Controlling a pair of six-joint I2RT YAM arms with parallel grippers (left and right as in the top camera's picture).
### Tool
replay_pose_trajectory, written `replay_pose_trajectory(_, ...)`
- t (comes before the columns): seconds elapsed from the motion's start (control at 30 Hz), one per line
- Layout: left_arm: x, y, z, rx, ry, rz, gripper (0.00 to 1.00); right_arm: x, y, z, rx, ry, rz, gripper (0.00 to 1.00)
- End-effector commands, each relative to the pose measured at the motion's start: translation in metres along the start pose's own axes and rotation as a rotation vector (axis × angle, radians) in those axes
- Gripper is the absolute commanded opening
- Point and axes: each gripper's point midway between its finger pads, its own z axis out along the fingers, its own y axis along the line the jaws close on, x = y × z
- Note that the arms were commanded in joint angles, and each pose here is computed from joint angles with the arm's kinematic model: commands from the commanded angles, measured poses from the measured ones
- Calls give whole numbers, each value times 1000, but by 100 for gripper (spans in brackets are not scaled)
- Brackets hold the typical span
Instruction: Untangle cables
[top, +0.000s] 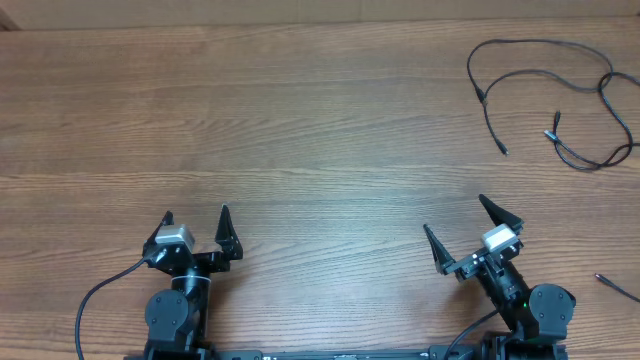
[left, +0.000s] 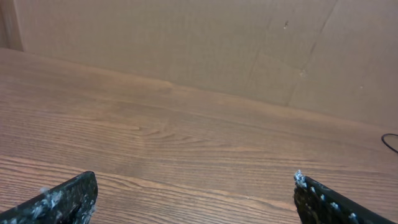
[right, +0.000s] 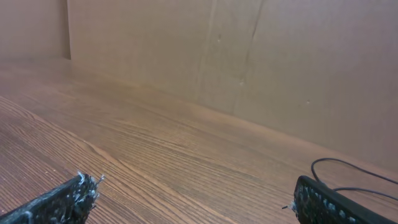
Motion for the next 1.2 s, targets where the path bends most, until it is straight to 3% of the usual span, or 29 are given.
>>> replay_pose_trajectory(0.0,-2,4,0,-19,-12,24,100,3,0,0,6,2,5,100)
replay_pose_trajectory(0.6,-1,4,0,-19,-12,24,100,3,0,0,5,2,5,100)
replay_pose_trajectory(0.83,-1,4,0,-19,-12,24,99,2,-29,-2,173,22,-172,100)
replay_pose_trajectory(1.17,-1,4,0,-19,-12,24,100,8,-30,-3,176,36,-70,100)
